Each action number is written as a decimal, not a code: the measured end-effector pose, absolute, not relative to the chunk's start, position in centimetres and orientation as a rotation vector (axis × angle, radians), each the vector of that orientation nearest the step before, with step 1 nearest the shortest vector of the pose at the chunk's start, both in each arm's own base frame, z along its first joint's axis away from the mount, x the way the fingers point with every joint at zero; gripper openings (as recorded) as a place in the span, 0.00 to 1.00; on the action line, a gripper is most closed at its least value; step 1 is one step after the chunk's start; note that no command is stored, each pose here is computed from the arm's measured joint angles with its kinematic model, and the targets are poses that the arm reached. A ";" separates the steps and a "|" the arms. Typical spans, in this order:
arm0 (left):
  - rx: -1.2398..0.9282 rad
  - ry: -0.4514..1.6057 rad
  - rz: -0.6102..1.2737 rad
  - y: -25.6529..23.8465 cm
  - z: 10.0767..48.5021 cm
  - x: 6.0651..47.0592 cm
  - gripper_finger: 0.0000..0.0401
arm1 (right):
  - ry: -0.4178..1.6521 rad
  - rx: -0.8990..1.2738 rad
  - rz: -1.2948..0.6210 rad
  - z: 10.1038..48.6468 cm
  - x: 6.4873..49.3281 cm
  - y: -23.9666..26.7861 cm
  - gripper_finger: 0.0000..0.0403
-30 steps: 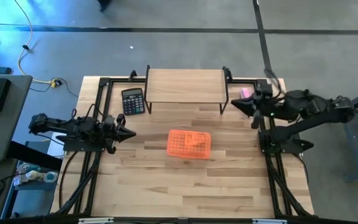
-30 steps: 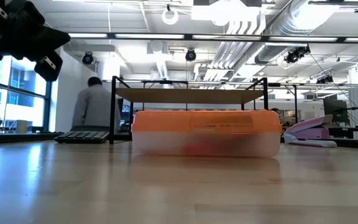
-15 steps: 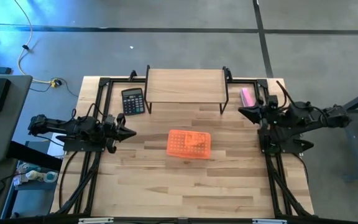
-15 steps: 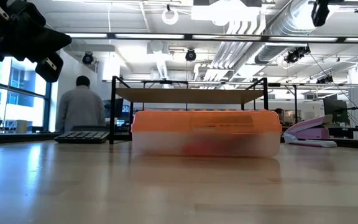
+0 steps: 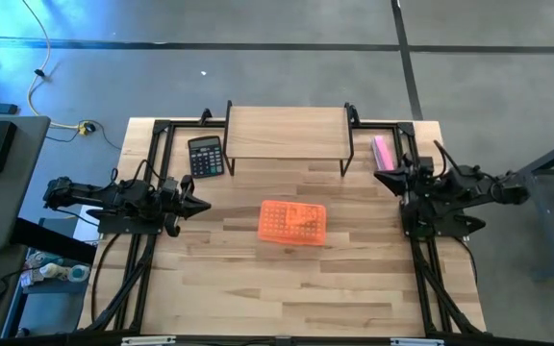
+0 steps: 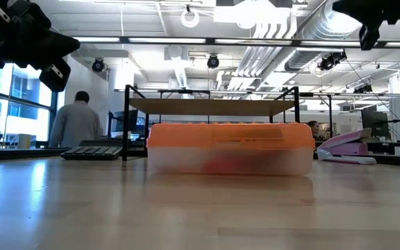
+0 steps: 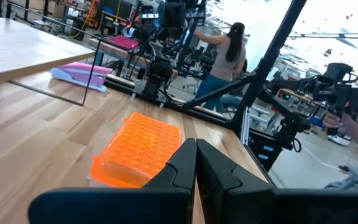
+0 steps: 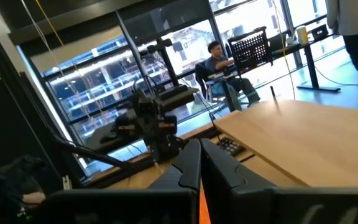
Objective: Pack school essentials
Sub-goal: Return to Home Position
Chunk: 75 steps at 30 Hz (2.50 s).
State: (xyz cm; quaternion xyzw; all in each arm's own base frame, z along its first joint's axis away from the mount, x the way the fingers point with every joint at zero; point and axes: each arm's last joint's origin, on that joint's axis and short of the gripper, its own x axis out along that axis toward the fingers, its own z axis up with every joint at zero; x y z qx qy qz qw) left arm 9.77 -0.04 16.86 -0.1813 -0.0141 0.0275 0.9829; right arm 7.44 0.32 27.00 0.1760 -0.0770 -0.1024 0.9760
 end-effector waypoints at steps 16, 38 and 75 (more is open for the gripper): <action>-0.365 -0.029 0.055 0.0 16.9 9.8 0.00 | -0.116 0.340 -0.189 19.7 8.8 0.7 0.00; -0.365 -0.028 0.054 0.0 16.9 9.8 0.00 | -0.045 0.355 -0.269 17.5 9.2 0.6 0.00; -0.365 -0.029 0.054 0.0 16.9 9.8 0.00 | -0.040 0.353 -0.266 17.5 9.2 0.6 0.00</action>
